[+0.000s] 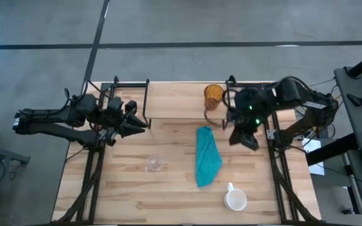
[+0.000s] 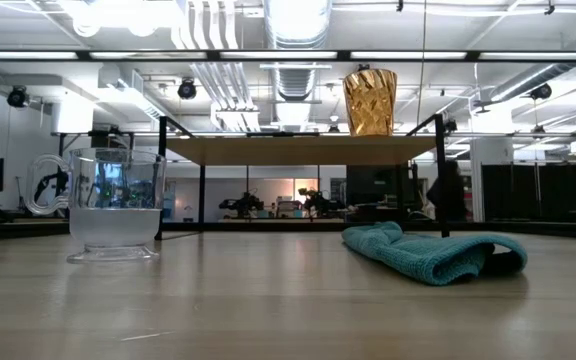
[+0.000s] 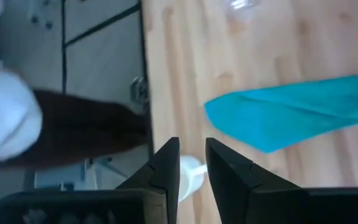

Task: Stack small to large cups/mugs on shelf
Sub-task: Put the white mug on the shelf

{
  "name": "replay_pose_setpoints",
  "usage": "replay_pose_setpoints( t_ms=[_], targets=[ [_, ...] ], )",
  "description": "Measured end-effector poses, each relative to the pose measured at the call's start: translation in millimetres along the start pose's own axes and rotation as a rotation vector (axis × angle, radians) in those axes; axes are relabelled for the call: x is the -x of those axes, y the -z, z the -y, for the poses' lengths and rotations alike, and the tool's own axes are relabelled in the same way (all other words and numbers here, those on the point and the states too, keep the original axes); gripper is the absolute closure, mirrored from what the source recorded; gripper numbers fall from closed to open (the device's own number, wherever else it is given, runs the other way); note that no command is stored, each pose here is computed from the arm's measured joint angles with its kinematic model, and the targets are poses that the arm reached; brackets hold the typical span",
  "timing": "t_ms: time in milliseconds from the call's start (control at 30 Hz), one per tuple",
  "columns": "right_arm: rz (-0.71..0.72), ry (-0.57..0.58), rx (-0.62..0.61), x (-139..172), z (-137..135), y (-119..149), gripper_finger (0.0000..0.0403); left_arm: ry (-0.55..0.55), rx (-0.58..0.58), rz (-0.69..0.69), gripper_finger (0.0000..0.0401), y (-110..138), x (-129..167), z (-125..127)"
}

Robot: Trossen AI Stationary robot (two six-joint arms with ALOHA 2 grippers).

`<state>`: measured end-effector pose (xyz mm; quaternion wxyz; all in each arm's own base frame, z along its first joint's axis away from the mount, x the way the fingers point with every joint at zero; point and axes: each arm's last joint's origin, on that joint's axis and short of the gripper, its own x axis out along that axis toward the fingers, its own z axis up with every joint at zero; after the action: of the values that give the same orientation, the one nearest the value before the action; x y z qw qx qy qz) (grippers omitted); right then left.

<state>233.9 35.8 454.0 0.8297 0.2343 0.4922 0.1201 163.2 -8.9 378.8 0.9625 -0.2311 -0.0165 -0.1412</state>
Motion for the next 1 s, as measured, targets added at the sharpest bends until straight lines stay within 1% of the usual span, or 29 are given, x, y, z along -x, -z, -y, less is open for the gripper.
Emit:
replay_pose_setpoints(
  t_ms=[67,167,333,433,467,567,633,700,833,1000],
  targets=[
    [-0.025,-0.022,0.040,-4.3,-10.5,5.1,0.0330,0.001,0.046,0.001,0.0315,0.4,-3.5,-1.3],
    [-0.052,-0.055,0.098,-11.5,-25.1,10.5,0.0330,-0.002,0.061,-0.006,0.0315,2.3,-10.8,-4.3],
    [-0.076,-0.099,0.170,-26.3,-43.7,13.5,0.0330,-0.037,0.084,-0.081,0.0315,14.5,-31.4,-16.6],
    [-0.073,-0.121,0.192,-32.3,-51.1,13.3,0.0330,-0.027,0.103,-0.151,0.0315,24.8,-46.0,-24.6],
    [-0.081,-0.121,0.179,-35.0,-53.1,14.1,0.0330,-0.019,0.108,-0.171,0.0315,27.4,-51.7,-25.9],
    [-0.099,-0.102,0.095,-46.2,-56.3,14.2,0.0330,0.051,0.100,-0.167,0.0315,26.4,-66.5,-24.0],
    [-0.140,-0.079,0.028,-56.6,-56.1,14.9,0.0330,0.098,0.084,-0.132,0.0315,20.6,-74.8,-21.5],
    [-0.193,-0.043,-0.013,-68.8,-55.4,16.5,0.0330,0.124,0.075,-0.113,0.0315,16.0,-79.3,-20.0],
    [-0.301,0.021,-0.021,-94.7,-56.3,21.8,0.0330,0.145,0.060,-0.077,0.0315,1.8,-83.9,-13.8],
    [-0.413,0.084,-0.042,-131.6,-53.7,27.3,0.0322,0.176,0.034,-0.028,0.0315,-13.9,-78.7,-4.2]
  ],
)
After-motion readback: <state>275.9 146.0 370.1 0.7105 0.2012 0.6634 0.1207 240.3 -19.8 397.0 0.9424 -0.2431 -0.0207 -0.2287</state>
